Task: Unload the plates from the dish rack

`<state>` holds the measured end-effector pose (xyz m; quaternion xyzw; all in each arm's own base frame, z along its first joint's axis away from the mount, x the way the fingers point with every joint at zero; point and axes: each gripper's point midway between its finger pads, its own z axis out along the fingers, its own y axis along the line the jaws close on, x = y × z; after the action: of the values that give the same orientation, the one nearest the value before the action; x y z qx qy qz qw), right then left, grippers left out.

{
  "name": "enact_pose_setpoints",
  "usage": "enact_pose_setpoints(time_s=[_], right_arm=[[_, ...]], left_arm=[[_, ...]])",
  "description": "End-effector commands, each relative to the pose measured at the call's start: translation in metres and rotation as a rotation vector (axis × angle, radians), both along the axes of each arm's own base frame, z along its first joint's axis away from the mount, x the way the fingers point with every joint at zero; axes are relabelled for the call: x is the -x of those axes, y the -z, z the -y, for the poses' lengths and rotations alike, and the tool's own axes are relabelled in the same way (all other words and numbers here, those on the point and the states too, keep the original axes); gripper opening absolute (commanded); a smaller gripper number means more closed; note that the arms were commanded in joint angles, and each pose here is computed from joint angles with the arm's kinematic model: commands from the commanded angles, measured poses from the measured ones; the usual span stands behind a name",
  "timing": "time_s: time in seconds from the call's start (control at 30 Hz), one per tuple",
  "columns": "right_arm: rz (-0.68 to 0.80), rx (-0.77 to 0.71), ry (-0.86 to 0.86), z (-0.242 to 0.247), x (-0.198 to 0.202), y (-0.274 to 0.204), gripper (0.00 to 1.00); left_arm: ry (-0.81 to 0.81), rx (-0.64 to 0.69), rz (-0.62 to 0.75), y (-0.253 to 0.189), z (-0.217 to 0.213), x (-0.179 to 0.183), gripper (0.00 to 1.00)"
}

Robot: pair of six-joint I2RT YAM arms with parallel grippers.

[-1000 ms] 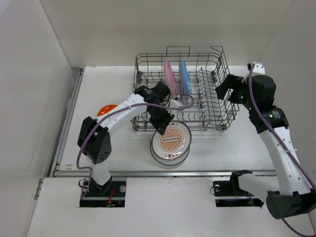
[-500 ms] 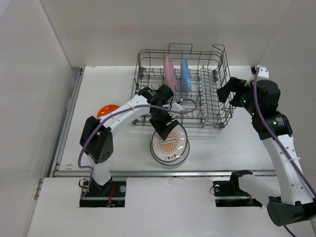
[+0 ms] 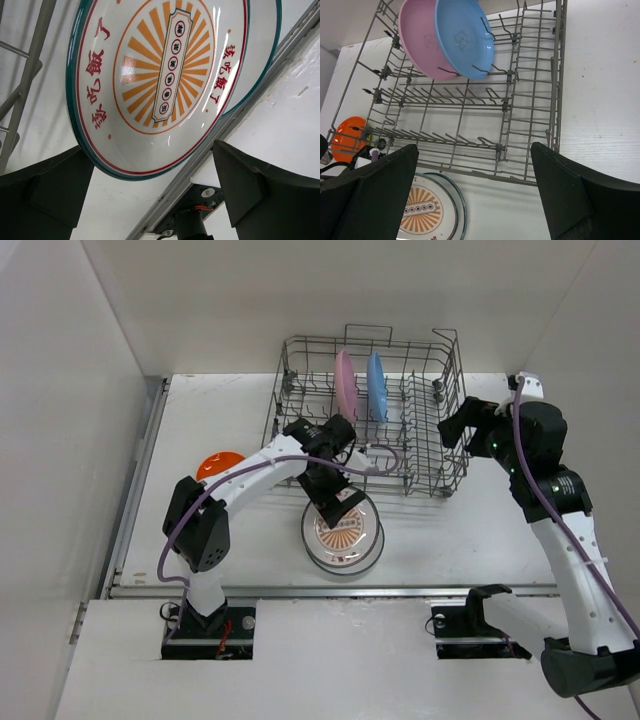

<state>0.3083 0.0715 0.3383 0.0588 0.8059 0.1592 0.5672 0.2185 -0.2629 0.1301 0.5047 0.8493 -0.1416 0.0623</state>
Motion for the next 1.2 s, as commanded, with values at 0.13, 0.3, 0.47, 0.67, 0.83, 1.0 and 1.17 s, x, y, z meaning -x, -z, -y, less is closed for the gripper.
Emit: enact_pose_setpoints(time_s=[0.13,0.3,0.47,0.67,0.83,1.0,1.17], right_arm=[[-0.045,0.011,0.001,-0.003,-0.012,0.006,1.00],[-0.119,0.036,0.031,0.000,-0.025,0.017,1.00],[-0.159,0.072,0.095,0.012,-0.027,0.025,1.00],[-0.196,0.125,0.215,0.035,-0.023,0.036,1.00],[-0.268,0.174,0.246,0.042,-0.032,0.060,1.00],[-0.288,0.226,0.222,0.040,-0.053,0.076,1.00],[-0.273,0.288,0.219,0.042,-0.080,0.080,0.82]], left_arm=[[0.054,-0.021,0.009,-0.013,-0.001,0.016,1.00],[0.045,-0.138,0.074,0.003,-0.007,-0.003,1.00],[0.001,-0.216,0.169,0.003,-0.009,-0.027,1.00],[0.019,-0.297,0.288,-0.003,-0.009,-0.037,1.00],[0.021,-0.199,0.240,-0.017,0.004,-0.025,1.00],[0.069,-0.013,0.184,-0.061,0.019,0.000,1.00],[0.066,0.117,0.156,-0.093,0.017,0.014,1.00]])
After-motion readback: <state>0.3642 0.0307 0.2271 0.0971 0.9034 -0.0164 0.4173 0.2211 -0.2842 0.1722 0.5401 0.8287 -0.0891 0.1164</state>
